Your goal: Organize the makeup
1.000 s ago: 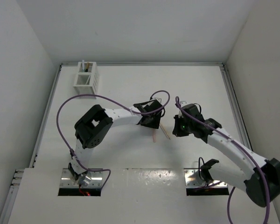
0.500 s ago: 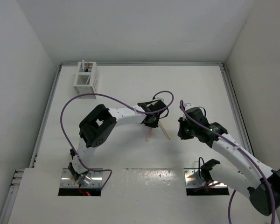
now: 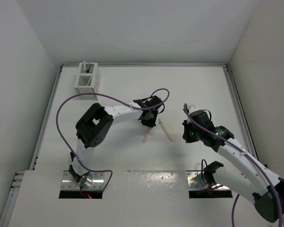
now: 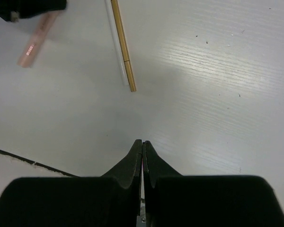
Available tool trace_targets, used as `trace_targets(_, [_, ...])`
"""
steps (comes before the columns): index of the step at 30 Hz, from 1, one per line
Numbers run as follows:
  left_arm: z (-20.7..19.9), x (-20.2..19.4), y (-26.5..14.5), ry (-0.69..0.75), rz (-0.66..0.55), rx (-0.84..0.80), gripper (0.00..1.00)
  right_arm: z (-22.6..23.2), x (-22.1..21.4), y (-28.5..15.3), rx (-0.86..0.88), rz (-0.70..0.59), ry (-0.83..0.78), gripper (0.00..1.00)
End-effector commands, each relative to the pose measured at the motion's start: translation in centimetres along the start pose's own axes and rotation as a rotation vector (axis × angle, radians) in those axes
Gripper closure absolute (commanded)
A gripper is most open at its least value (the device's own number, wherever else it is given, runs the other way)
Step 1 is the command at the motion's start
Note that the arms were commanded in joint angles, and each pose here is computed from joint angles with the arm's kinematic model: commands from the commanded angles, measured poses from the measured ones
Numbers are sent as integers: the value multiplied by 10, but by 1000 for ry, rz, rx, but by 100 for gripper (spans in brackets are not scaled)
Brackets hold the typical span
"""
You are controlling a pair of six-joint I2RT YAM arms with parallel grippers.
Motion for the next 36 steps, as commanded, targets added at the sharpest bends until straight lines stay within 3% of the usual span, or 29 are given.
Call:
trace_targets(1, [26, 34, -47, -10, -108, 33, 100, 0, 3, -1, 22, -18, -35, 100])
trace_targets(5, [47, 90, -99, -40, -318, 61, 100, 3, -1, -1, 77, -29, -45, 100])
trace_targets(11, [89, 160, -188, -66, -734, 151, 100, 2, -4, -2, 79, -38, -61, 100])
trace_targets(13, [117, 180, -218, -78, -879, 285, 100, 1, -5, -2, 79, -34, -69, 100])
trace_targets(14, [120, 180, -219, -92, -885, 317, 100, 1, -5, -1, 80, -35, -69, 100])
trace_targets(18, [184, 210, -256, -23, -1107, 568, 100, 1, -3, 4, 81, -36, -100, 100])
trace_targets(21, [240, 227, -248, -2, -1158, 702, 100, 6, 1, 9, 115, -27, -109, 100])
trace_targets(27, [316, 250, -227, 8, -1234, 781, 100, 10, 5, 18, 135, 1, -111, 100])
trace_targets(32, [371, 278, -218, -6, -1297, 756, 100, 9, 3, 27, 116, 35, -114, 100])
trace_targets(36, [395, 279, -180, -14, -1239, 720, 100, 8, 1, 34, 102, 60, -112, 100])
Point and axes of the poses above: each gripper's point midway between its finger pads, its own y axis out along the fingers, its own z axis along the line the jaws close on, x = y × z, the point moved 8 cm from there along -y, back along the fingers, and after that the axes turned 2 degrees about y, right-handed, at the moved point
